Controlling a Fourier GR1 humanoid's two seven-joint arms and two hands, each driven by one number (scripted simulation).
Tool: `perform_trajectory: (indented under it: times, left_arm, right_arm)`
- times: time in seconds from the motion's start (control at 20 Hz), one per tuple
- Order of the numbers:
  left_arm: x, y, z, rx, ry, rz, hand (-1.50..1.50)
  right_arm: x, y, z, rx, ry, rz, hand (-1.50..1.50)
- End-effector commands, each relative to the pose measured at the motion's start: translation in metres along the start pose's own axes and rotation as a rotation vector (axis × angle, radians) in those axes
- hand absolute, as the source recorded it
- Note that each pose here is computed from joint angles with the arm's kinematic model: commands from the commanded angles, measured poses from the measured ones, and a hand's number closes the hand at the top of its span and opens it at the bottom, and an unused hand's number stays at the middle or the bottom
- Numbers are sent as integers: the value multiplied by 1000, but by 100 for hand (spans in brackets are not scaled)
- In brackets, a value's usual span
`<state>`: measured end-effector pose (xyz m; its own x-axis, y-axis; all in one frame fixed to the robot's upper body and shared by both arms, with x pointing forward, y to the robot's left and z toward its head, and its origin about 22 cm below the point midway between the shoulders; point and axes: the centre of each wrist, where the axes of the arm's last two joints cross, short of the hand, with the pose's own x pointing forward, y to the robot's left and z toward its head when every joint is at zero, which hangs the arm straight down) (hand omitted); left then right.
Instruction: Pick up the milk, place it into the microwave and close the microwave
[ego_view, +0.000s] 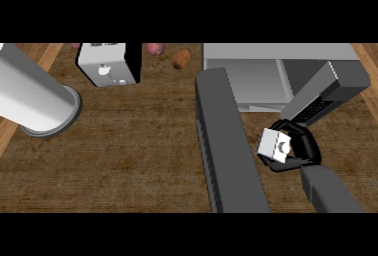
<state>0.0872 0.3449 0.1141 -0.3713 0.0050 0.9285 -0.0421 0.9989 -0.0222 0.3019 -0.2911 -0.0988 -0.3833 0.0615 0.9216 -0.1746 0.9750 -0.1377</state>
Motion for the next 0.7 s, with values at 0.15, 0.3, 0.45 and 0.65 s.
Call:
perform_trajectory:
  times: [0.15, 0.3, 0.45, 0.65]
  left_arm:
    - [13, 19, -13, 4, 16, -3, -150]
    - [10, 25, -5, 9, 16, -14, -150]
    - [-13, 27, 9, 8, 25, 4, -150]
    - [-19, 28, 11, 17, 20, 18, -150]
  right_arm:
    - [18, 26, -42, 24, -42, 21, 150]
    - [31, 59, -58, 1, -53, 31, 150]
    - [44, 34, -80, 15, -77, 56, 150]
    - [57, 61, -125, -9, -72, 142, 150]
